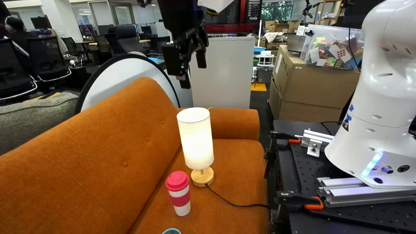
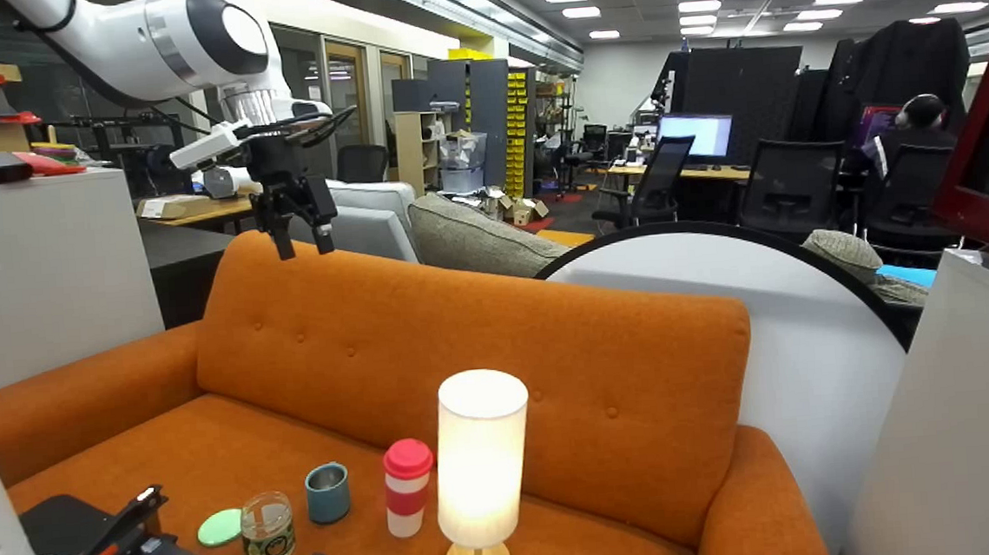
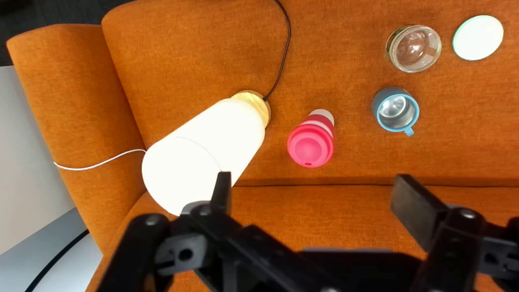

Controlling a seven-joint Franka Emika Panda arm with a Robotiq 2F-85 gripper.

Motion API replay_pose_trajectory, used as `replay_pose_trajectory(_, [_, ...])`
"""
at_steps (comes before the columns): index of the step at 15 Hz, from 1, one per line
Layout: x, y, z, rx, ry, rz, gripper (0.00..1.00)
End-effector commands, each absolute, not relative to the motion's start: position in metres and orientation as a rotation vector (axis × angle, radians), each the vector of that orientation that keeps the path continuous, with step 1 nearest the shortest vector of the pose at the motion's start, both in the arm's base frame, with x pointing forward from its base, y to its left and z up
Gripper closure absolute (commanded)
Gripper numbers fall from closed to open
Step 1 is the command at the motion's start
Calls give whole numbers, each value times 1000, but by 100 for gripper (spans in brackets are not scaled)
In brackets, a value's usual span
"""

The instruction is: Move the jar to the right

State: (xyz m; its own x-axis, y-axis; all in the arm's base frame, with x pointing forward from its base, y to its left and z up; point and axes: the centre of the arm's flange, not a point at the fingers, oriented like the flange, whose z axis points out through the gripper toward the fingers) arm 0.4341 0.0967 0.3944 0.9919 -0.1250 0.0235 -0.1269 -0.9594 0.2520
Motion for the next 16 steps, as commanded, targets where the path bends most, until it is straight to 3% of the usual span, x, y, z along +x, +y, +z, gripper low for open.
replay_pose_trajectory(1, [434,97,394,2880,-185,10,0])
replay_pose_trajectory(14, [422,130,351,2951,-31,-43,0])
replay_pose_trajectory(16, [434,97,394,2880,-185,9,0])
